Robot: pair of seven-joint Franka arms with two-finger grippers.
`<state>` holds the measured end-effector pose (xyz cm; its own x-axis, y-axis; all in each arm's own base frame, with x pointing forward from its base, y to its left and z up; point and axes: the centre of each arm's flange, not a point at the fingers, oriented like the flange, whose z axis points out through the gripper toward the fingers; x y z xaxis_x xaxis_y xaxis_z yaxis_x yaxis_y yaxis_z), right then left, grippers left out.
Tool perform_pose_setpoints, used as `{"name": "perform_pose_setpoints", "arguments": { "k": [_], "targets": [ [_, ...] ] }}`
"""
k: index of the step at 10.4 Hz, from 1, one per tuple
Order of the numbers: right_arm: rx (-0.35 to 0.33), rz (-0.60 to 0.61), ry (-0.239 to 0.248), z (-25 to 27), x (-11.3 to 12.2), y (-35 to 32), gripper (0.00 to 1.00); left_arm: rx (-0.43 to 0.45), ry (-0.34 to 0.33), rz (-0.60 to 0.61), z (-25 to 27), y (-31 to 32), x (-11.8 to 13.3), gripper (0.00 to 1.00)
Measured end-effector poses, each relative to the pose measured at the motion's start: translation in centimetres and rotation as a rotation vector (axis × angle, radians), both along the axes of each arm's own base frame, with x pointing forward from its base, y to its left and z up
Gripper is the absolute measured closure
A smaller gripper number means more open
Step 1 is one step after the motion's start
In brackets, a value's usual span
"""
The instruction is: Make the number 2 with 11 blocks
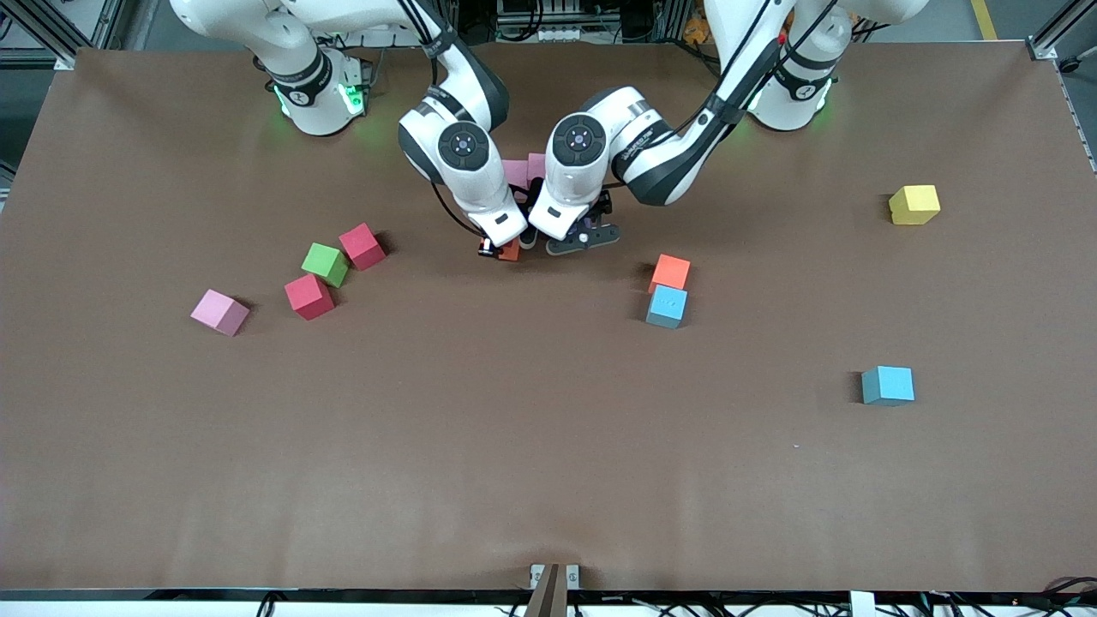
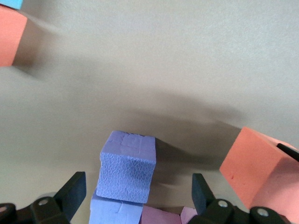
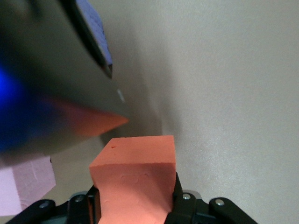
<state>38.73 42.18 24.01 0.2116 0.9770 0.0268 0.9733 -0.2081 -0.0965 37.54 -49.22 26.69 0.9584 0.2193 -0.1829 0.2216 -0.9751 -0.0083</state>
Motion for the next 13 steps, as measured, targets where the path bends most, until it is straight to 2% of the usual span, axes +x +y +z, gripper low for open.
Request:
{"name": "perform_pose_setpoints", "arguments": {
  "k": [2,4,7,10,13],
  "targets": [
    [0.043,-0.015,-0.037,1.0,0.1,0.8,0.44,0.023,-0.005,0.008,1.5,1.6,1.4,0.0],
    [0.021,-0.01,-0.016,-0.2,-0.7,0.3,0.44,0.013,-0.034,0.019,4.4,4.1,4.2,0.0],
    [0.004,-0.006,0.0,-1.7,-1.4,0.0,0.44,0.014,-0.055,0.012,7.5,6.4,5.8,0.0],
    [0.01,0.0,-0.008,-1.6,-3.0,1.5,0.44,0.03,-0.034,-0.066,7.0,10.4,8.4,0.0],
    [0.015,0.003,-0.013,-1.7,-5.3,3.5,0.44,0.093,-0.051,-0.226,5.3,13.9,10.1,0.0]
  ]
}}
